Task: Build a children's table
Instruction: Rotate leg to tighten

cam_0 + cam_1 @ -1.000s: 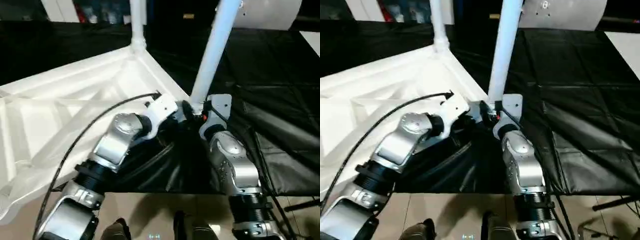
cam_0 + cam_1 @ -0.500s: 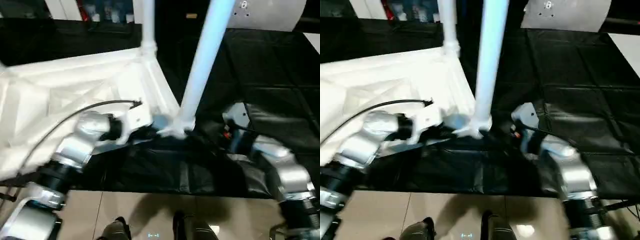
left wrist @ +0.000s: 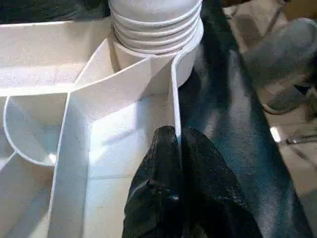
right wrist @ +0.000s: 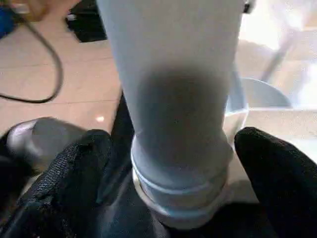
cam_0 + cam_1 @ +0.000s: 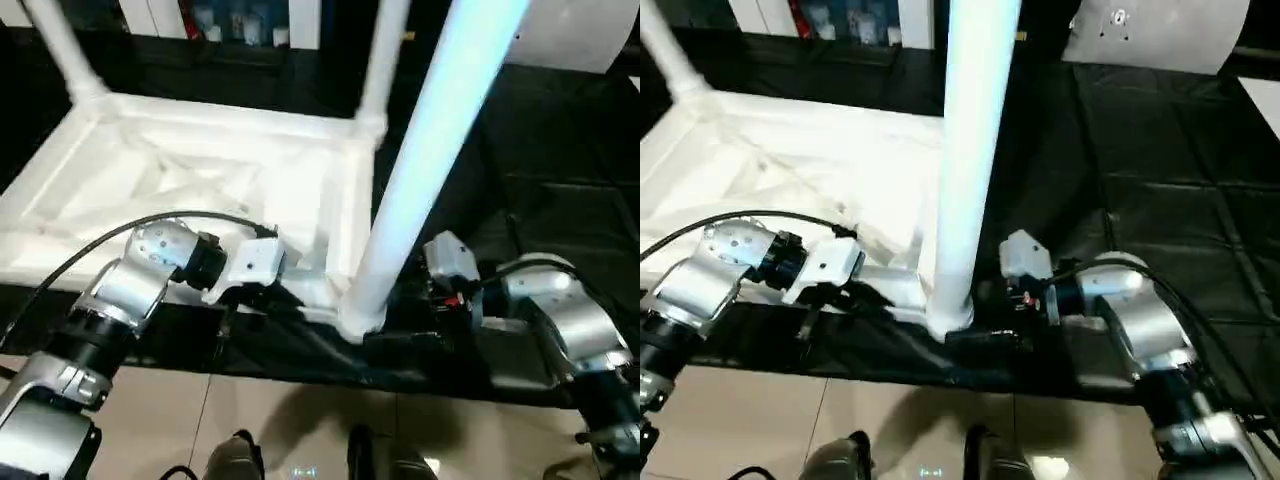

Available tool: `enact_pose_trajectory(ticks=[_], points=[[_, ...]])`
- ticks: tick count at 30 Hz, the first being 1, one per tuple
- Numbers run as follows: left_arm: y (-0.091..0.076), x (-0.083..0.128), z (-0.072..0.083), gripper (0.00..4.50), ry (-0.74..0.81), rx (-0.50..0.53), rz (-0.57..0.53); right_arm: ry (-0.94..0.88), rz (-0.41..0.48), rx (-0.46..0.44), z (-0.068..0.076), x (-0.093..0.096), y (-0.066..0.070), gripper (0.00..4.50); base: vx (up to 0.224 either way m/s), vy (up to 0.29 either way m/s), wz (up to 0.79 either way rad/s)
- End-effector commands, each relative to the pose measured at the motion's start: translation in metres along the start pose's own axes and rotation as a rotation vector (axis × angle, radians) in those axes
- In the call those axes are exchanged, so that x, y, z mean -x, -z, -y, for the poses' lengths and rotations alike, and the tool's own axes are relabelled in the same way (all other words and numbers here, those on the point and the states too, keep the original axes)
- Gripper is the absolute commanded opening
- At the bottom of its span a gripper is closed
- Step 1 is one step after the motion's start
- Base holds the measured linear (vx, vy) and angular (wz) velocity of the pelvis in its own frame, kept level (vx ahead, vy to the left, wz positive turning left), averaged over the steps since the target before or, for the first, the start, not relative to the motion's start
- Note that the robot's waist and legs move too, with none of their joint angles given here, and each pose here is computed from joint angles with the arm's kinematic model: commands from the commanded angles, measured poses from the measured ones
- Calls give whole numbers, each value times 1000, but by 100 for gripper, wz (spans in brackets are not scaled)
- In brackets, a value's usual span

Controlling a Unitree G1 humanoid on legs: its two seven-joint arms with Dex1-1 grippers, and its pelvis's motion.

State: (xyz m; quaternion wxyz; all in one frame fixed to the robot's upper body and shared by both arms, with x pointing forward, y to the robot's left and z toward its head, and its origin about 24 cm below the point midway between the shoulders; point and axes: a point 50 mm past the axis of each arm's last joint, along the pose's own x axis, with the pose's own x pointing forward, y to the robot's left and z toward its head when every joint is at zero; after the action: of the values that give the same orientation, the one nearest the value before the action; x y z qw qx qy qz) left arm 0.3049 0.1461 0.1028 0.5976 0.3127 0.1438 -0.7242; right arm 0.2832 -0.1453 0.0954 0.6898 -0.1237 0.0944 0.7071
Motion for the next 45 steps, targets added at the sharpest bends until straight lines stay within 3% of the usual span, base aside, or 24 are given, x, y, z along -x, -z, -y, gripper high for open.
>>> enact_pose_trajectory(ticks=[1, 20, 27, 35, 36, 42, 45], points=[[7, -20, 13, 0, 178, -3, -62, -58, 2, 2, -1, -4, -1, 430, 0, 0, 0], [8, -23, 11, 0, 221, -36, -68, -169, -4, -7, 7, -12, -1, 280, 0, 0, 0], [5, -29, 6, 0, 69, 61, 26, -91, 72, -89, -3, -17, 5, 259, 0, 0, 0], [-6, -42, -10, 0, -198, 204, 111, 203, 188, -203, -7, -30, 12, 258, -7, 2, -1], [-13, -48, -20, 0, -327, 269, 149, 375, 226, -253, -2, -38, 14, 258, -56, 19, -9], [-24, -53, -42, 0, -600, 416, 174, 688, 270, -352, 10, -57, 12, 257, 0, 0, 0], [-32, -54, -55, 0, -788, 488, 164, 954, 314, -466, 26, -69, 7, 256, 0, 0, 0]])
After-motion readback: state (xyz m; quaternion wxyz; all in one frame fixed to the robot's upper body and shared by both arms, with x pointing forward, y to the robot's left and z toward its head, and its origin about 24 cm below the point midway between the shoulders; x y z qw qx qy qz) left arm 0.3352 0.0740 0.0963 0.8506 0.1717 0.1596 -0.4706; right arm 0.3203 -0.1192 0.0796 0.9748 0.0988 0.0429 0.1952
